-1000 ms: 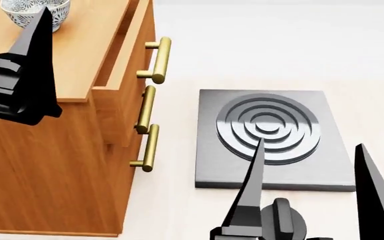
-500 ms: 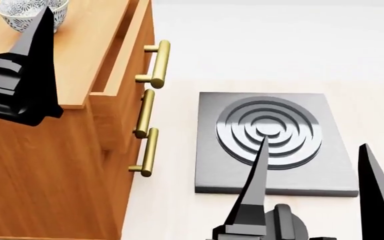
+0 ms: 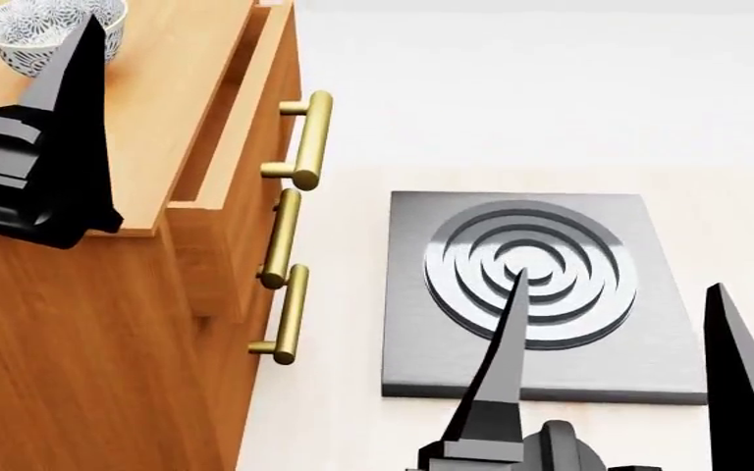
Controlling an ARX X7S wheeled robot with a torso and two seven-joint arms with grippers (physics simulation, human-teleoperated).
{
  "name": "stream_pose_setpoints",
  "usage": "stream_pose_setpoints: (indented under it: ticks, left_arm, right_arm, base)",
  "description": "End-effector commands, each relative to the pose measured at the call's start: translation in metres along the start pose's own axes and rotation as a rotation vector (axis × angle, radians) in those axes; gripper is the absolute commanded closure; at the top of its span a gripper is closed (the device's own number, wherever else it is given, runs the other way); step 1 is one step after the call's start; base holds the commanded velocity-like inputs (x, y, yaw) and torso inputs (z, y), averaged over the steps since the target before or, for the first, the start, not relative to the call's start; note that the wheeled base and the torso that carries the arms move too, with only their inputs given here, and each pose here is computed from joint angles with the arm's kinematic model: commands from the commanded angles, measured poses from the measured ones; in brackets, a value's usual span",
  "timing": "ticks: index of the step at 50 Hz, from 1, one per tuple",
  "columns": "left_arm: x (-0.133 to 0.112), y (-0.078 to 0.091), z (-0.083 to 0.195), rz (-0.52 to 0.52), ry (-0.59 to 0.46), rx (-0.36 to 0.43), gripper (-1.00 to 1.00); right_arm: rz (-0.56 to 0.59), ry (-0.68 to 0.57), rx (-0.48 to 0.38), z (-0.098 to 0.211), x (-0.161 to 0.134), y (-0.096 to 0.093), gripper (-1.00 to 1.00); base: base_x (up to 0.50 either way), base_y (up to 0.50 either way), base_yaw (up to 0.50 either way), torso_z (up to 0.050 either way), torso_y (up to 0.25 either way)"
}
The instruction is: Pick the akita bowl on the wooden cabinet and place it on the plate.
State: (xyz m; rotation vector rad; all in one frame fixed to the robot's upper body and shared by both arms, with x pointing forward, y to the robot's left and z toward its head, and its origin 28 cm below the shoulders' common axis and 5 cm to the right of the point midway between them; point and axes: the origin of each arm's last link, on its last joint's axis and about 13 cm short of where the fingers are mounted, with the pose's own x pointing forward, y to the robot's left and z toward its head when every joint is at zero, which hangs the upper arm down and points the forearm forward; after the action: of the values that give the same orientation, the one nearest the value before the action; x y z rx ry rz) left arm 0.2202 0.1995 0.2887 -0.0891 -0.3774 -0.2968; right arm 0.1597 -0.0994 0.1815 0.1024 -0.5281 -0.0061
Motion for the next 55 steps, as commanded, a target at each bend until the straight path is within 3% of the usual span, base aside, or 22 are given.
stream_pose_setpoints:
  ticks: [1,5,6,15,17,19,27,31,36,55]
  left_arm:
    - [0.001,-0.001,0.004,0.004,-0.001,0.009,-1.00]
    - [0.005,0.001,0.011,0.021,-0.001,0.007,-1.00]
    - [0.010,0.004,0.012,0.061,0.048,-0.001,-1.00]
    - [0.028,0.010,0.031,0.183,0.150,-0.004,-1.00]
    - [0.032,0.009,0.033,0.166,0.164,0.005,-1.00]
    - [0.037,0.009,0.035,0.117,0.178,-0.058,-1.00]
    - [0.049,0.013,0.047,0.100,0.187,-0.112,-1.00]
    - [0.057,0.012,0.055,0.124,0.178,0.001,-1.00]
    - [0.067,0.009,0.064,0.095,0.192,0.032,-1.00]
    - [0.115,0.001,0.095,0.024,0.234,0.021,-1.00]
  right_arm:
    - [0.000,0.001,0.000,0.000,0.000,0.000,-1.00]
    - [0.002,0.003,0.000,-0.001,0.000,0.000,-1.00]
    - [0.004,0.005,0.001,-0.001,0.000,0.001,-1.00]
    - [0.009,0.008,0.006,-0.002,0.000,0.001,-1.00]
    - [0.008,0.007,0.007,-0.001,0.000,0.001,-1.00]
    - [0.006,0.005,0.007,-0.001,0.000,0.000,-1.00]
    - [0.003,-0.001,0.005,0.001,0.000,0.000,-1.00]
    - [0.004,0.001,0.003,0.000,0.000,0.000,-1.00]
    - [0.006,-0.001,0.003,0.001,0.000,0.000,-1.00]
    - [0.012,0.004,0.014,0.000,0.000,0.001,-1.00]
  base:
    - [0.00,0.00,0.00,0.000,0.000]
    - [0.00,0.00,0.00,0.000,0.000]
    - [0.00,0.00,0.00,0.000,0.000]
    - [0.00,0.00,0.00,0.000,0.000]
    - [0.00,0.00,0.00,0.000,0.000]
    - [0.00,0.00,0.00,0.000,0.000]
    - [0.00,0.00,0.00,0.000,0.000]
    - [0.00,0.00,0.00,0.000,0.000]
    - [0.00,0.00,0.00,0.000,0.000]
    - [0.00,0.00,0.00,0.000,0.000]
